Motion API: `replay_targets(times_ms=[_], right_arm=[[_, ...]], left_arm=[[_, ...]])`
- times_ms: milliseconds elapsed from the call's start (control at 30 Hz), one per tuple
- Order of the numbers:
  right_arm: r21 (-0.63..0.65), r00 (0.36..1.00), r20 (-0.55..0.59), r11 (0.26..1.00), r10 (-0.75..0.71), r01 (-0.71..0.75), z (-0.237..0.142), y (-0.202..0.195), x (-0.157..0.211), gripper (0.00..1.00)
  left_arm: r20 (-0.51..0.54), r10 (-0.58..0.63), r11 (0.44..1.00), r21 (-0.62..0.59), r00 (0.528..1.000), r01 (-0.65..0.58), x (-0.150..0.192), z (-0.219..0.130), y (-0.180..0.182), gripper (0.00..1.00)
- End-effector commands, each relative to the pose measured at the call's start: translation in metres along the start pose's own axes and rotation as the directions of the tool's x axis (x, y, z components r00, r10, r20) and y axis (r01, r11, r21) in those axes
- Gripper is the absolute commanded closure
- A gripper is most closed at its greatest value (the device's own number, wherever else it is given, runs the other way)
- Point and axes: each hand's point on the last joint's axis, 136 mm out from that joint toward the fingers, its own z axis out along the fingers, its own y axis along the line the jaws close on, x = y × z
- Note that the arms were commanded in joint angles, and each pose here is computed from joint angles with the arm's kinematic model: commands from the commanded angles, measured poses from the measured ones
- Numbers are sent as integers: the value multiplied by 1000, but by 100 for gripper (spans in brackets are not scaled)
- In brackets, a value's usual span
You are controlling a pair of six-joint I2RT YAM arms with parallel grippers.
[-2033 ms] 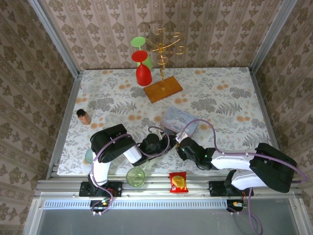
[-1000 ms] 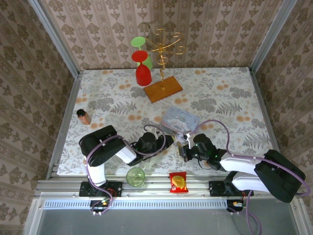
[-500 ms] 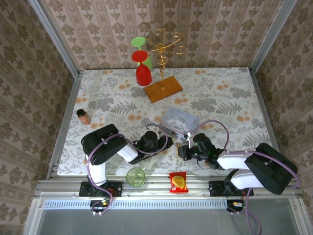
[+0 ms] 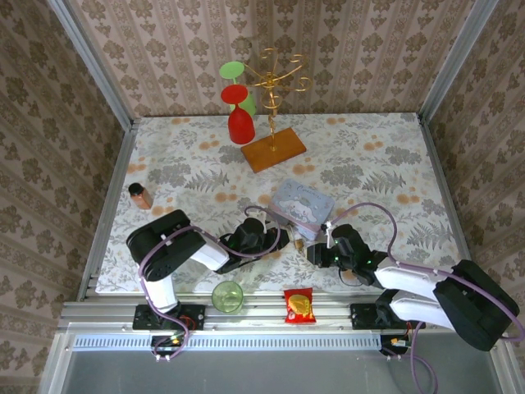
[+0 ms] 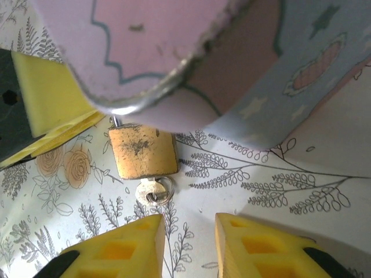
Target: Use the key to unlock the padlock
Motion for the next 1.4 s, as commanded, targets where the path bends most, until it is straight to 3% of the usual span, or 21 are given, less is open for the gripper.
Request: replay_targets(times_ms=[0,300,467,633,900,1000,1367], right_arm=[[0,999,43,1000,3,-3,-10,7,-15,67],[-28,991,133,999,-35,39,-22,45,-55,63],[22,985,74,988,-153,152,-4,54,-69,62],[79,987,3,984,-162,161,19,46,-67,64],[206,979,-28,957,-204,205,24,24,-68,66],[282,973,-90,931,-214,230,30,7,-60,66],[135,985,-33,975,-172,175,38,21,-54,61]], left_arm=[[9,14,999,-39,1000,-13,-3,-5,5,81],[76,74,996,-60,994,-69,-20,-41,-15,73],[104,176,978,-133,979,-161,-35,-69,-23,69],[127,206,971,-154,970,-186,-40,-86,-23,67],[125,203,972,-148,971,-185,-36,-84,-20,67],[120,205,972,-142,972,-187,-35,-79,-22,67],[84,188,978,-106,979,-179,-20,-61,-27,67]])
